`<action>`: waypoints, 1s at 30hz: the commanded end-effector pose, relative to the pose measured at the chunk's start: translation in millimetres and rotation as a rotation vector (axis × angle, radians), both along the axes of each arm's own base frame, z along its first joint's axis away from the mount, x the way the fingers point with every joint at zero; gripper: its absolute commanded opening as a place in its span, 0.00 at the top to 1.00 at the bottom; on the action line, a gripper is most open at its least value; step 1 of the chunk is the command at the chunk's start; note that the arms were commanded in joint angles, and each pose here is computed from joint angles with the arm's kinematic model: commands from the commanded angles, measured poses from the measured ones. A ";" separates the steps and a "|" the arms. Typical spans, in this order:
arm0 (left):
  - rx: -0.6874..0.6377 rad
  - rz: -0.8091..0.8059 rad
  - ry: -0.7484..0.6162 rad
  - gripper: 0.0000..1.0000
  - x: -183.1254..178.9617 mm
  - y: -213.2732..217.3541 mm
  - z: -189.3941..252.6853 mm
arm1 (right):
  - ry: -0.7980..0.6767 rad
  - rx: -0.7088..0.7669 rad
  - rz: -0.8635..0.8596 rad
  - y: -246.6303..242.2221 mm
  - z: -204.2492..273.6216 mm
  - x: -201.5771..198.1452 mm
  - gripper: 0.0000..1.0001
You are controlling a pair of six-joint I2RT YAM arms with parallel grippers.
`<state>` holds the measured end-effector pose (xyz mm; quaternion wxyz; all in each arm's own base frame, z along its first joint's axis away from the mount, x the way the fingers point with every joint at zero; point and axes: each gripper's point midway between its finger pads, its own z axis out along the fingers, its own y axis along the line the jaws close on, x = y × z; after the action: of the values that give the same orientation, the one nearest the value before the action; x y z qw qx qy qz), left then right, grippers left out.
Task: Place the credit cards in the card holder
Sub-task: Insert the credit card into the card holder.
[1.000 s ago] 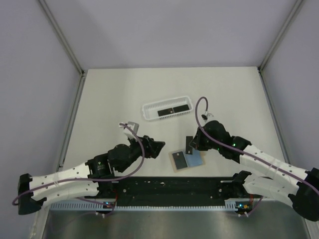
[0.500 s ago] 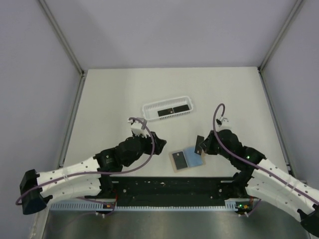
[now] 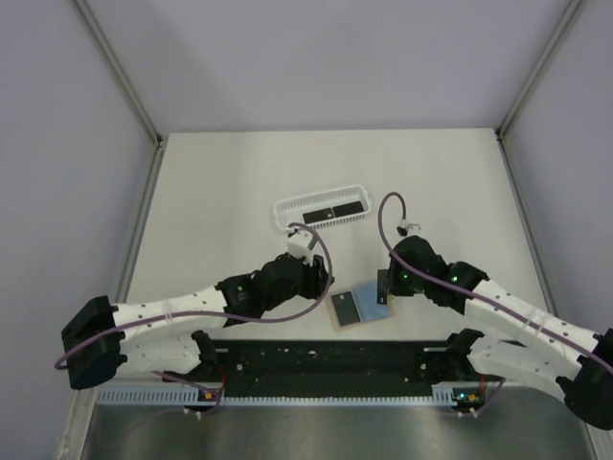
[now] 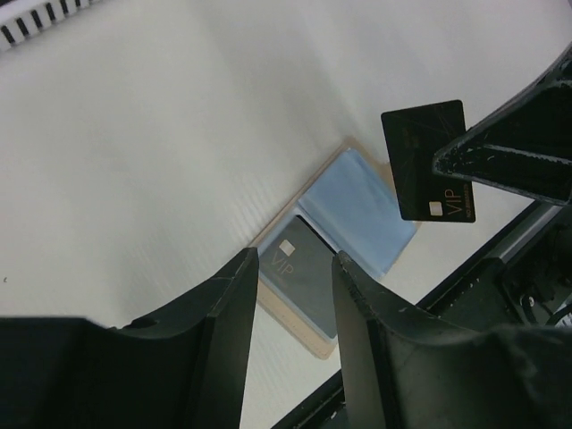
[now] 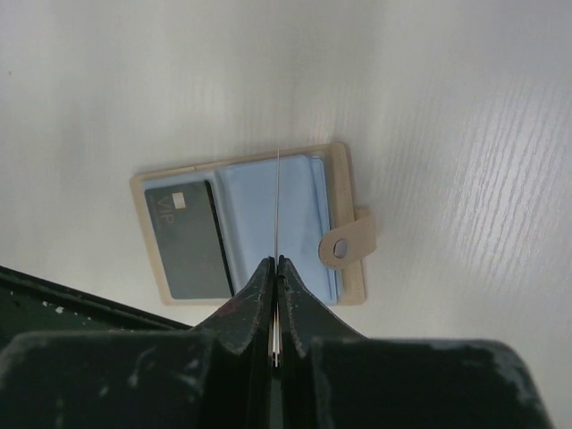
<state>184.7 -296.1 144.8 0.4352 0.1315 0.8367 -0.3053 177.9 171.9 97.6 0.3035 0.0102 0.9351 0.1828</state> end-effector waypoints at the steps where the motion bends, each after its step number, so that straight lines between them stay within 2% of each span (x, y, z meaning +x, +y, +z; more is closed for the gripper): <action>1: -0.076 -0.132 -0.016 0.59 -4.2 -37.6 17.1 | 0.024 -0.060 0.042 -1.1 3.8 1.2 1.00; 4: -0.067 -0.158 0.017 0.66 -7.2 -48.6 5.6 | 0.021 -0.076 0.066 -2.1 2.1 0.7 1.00; 11: -0.084 -0.193 0.019 0.70 -11.7 -65.5 -3.2 | -0.006 -0.147 0.066 -15.6 0.9 2.8 1.00; 19: -0.122 -0.236 -0.013 0.71 -8.2 -99.2 -1.7 | 0.126 -0.198 0.054 -17.4 -23.8 -0.1 1.00; 30: -0.091 -0.303 0.066 0.73 -18.3 -135.9 -42.5 | 0.205 -0.164 0.029 -18.0 -34.8 -8.8 1.00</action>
<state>171.5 -407.8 86.4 0.3588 0.2223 0.8277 -0.3699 167.5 149.6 55.6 0.2081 -0.0260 0.9737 0.0892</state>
